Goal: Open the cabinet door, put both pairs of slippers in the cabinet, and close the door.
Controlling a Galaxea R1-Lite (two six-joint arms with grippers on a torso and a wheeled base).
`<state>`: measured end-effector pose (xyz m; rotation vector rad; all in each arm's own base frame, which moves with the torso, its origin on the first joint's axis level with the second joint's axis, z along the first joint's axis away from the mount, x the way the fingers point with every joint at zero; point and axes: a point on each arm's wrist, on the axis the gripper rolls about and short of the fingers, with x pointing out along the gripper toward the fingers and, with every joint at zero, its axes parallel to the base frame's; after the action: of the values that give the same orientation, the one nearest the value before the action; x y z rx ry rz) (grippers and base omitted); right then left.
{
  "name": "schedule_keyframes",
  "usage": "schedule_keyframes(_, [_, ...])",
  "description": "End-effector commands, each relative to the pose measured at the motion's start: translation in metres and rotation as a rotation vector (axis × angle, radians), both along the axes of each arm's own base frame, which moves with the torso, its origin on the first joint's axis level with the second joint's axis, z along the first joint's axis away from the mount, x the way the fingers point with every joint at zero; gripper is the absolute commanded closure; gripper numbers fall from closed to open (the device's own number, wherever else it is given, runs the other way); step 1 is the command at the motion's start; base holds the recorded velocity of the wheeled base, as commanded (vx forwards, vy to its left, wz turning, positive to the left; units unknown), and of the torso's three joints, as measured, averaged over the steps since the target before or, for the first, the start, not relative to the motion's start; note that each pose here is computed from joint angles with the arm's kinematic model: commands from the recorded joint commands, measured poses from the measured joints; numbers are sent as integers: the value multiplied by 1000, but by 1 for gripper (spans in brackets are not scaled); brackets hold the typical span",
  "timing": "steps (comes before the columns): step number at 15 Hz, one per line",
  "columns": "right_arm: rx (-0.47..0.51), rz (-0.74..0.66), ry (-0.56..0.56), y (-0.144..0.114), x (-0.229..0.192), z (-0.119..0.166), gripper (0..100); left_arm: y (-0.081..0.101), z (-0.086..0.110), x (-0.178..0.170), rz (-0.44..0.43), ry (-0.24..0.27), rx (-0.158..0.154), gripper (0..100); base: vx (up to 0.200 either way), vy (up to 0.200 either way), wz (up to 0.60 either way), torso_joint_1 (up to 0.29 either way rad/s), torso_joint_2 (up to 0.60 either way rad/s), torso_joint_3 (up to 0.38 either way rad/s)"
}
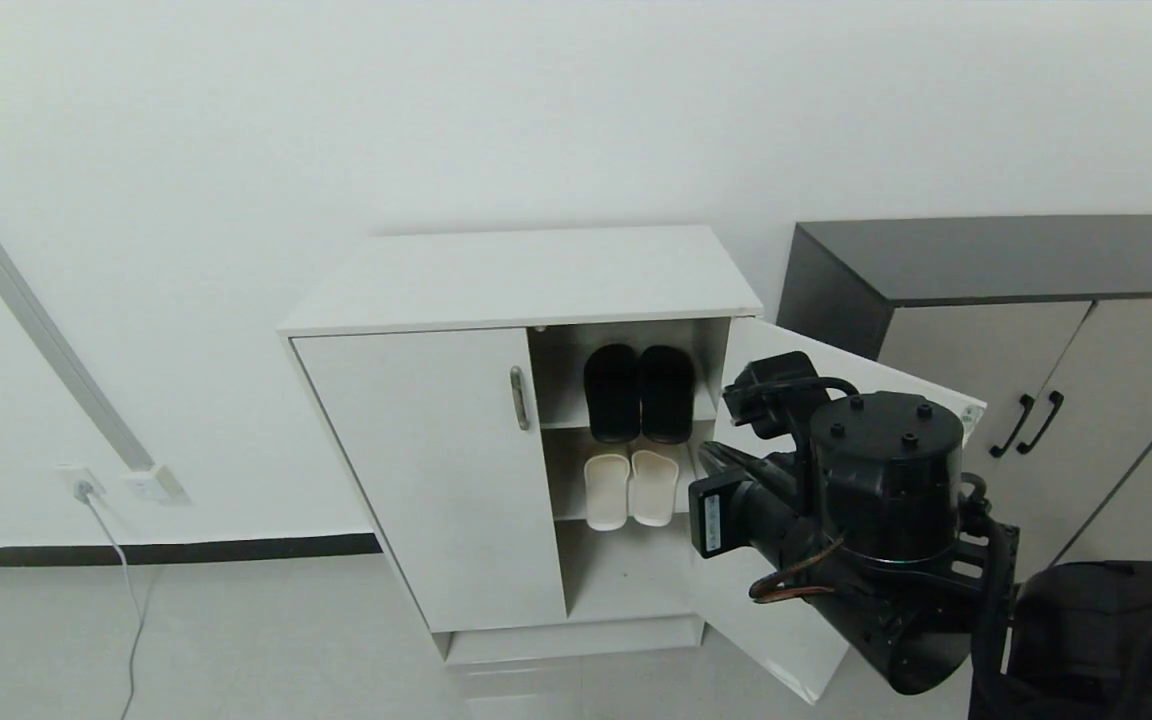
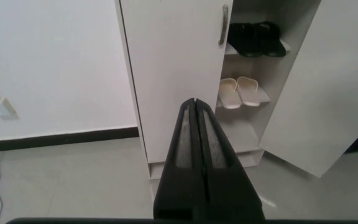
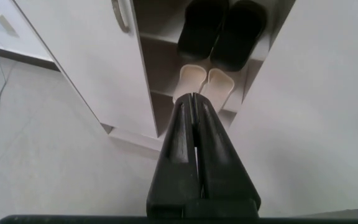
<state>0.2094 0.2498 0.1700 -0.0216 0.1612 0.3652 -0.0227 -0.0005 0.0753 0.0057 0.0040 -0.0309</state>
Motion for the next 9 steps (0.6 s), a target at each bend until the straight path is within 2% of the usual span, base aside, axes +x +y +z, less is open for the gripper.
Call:
schedule_keyframes(1, [-6,0,4,0,0,-3,100,0,0,0,0,-1,0,100,0,0,0,217,-530,-320])
schedule_keyframes(5, [-21,-13,8,-3,3,-6,100,0,0,0,0,1,0,100,0,0,0,238,-559,-323])
schedule_keyframes(9, [-25,-23,7,-6,6,-6,100,0,0,0,0,1,0,100,0,0,0,78,-166,-94])
